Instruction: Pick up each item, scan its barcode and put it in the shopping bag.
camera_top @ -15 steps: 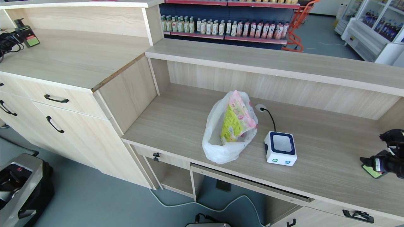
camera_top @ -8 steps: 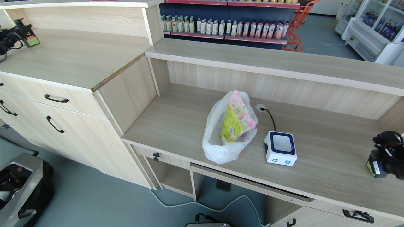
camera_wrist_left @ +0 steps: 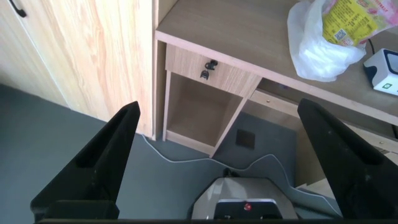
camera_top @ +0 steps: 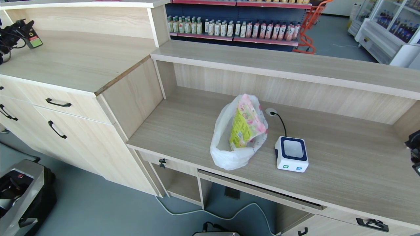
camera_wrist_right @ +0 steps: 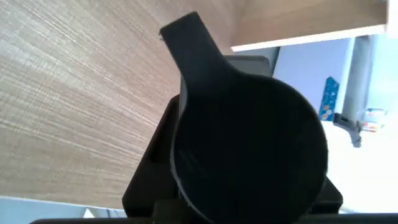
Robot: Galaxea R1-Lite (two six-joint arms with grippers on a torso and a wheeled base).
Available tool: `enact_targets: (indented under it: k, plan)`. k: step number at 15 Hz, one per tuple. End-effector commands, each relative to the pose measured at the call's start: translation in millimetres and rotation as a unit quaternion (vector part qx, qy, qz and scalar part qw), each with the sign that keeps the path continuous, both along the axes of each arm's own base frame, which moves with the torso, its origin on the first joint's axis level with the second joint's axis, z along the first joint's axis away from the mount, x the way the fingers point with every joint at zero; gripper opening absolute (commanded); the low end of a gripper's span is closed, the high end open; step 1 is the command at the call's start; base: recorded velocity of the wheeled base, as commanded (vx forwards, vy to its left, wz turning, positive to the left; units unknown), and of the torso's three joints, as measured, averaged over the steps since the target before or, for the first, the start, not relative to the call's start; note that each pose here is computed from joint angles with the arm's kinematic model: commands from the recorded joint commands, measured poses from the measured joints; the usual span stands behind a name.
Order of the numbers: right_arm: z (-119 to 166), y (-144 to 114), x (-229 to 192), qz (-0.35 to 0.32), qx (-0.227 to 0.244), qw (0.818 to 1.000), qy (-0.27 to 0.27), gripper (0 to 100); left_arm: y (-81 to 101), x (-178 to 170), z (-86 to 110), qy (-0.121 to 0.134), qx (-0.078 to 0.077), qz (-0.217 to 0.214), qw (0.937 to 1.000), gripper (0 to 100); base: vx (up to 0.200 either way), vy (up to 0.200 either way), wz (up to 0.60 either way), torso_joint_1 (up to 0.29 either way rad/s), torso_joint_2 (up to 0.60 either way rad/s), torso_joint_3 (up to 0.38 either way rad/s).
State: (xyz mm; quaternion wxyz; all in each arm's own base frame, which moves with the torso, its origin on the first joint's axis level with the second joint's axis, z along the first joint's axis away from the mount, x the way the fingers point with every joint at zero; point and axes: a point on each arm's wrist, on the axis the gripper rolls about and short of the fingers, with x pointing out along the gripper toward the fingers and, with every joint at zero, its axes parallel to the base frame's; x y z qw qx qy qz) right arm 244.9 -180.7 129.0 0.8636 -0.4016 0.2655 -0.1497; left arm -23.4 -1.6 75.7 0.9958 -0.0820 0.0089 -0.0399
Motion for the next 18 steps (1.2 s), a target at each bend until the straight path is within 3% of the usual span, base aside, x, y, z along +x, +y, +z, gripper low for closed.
enact_targets:
  k: [1,2,3,4,5,8,9,10,11,15,17,18]
  plan:
    - [83,101,-79,0.173,-0.181,0.968,-0.029,0,0.0,0,0.0,0.0,0.0,0.0,1.0,100,0.0,0.0,0.0,0.0,0.0,0.0]
    - [93,128,-89,0.237,-0.221,0.944,-0.054,0,0.0,0,0.0,0.0,0.0,0.0,1.0,100,0.0,0.0,0.0,0.0,0.0,0.0]
    - [102,149,-100,0.291,-0.296,0.907,-0.069,0,0.0,0,0.0,0.0,0.0,0.0,1.0,100,0.0,0.0,0.0,0.0,0.0,0.0]
    - [105,164,-104,0.345,-0.35,0.867,-0.082,0,0.0,0,0.0,0.0,0.0,0.0,1.0,100,0.0,0.0,0.0,0.0,0.0,0.0]
    - [103,181,-102,0.423,-0.387,0.813,-0.101,0,0.0,0,0.0,0.0,0.0,0.0,1.0,100,0.0,0.0,0.0,0.0,0.0,0.0]
    - [97,215,-85,0.551,-0.503,0.646,-0.157,0,0.0,0,0.0,0.0,0.0,0.0,1.0,100,0.0,0.0,0.0,0.0,0.0,0.0]
    - [95,245,-75,0.607,-0.525,0.547,-0.235,0,0.0,0,0.0,0.0,0.0,0.0,1.0,100,0.0,0.0,0.0,0.0,0.0,0.0]
    - [96,268,-72,0.629,-0.534,0.475,-0.305,0,0.0,0,0.0,0.0,0.0,0.0,1.0,100,0.0,0.0,0.0,0.0,0.0,0.0]
    - [103,282,-73,0.623,-0.543,0.429,-0.365,0,0.0,0,0.0,0.0,0.0,0.0,1.0,100,0.0,0.0,0.0,0.0,0.0,0.0]
    - [113,283,-86,0.587,-0.563,0.399,-0.423,0,0.0,0,0.0,0.0,0.0,0.0,1.0,100,0.0,0.0,0.0,0.0,0.0,0.0]
    - [114,292,-97,0.606,-0.549,0.338,-0.466,0,0.0,0,0.0,0.0,0.0,0.0,1.0,100,0.0,0.0,0.0,0.0,0.0,0.0]
    - [117,290,-103,0.605,-0.55,0.318,-0.48,0,0.0,0,0.0,0.0,0.0,0.0,1.0,100,0.0,0.0,0.0,0.0,0.0,0.0]
